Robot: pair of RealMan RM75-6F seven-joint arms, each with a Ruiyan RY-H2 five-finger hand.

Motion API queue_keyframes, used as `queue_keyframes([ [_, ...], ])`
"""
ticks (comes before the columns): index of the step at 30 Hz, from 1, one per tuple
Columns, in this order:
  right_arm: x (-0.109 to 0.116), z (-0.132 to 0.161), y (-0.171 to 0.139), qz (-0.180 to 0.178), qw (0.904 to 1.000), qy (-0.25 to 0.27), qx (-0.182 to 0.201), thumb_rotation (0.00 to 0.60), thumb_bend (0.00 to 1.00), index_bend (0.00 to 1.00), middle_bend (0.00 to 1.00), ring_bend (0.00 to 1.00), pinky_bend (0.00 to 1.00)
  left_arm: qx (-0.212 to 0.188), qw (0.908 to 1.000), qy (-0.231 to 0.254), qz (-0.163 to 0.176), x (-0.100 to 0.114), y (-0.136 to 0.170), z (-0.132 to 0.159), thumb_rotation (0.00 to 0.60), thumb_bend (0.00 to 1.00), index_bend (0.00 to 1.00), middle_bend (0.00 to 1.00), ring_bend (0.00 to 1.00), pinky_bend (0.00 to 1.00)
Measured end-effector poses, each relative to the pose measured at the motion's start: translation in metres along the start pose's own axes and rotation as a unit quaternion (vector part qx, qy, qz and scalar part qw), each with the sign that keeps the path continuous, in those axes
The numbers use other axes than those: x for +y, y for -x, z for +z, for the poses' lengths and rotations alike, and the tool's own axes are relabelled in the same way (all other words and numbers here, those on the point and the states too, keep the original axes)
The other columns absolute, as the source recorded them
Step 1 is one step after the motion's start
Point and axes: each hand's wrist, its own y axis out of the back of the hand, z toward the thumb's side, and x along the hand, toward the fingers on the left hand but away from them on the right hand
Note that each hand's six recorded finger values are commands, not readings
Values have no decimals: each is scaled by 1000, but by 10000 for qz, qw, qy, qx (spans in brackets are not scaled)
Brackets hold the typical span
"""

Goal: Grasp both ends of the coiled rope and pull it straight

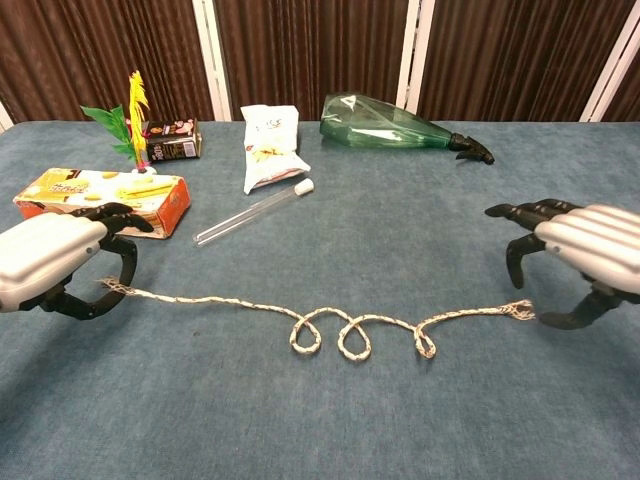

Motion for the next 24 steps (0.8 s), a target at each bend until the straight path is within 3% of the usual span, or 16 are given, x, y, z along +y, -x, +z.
queue_keyframes([
  [11,-10,1,13,15,9999,-36,-132,600,397,644,0,0,0,10,10000,5,0,1,-1,-1,600,451,595,136,24,149],
  [24,-18,0,17,184,9996,-54,-186,600,398,648,0,0,0,13,10000,-5,6,2,-1,-2,600,448,595,136,24,150],
])
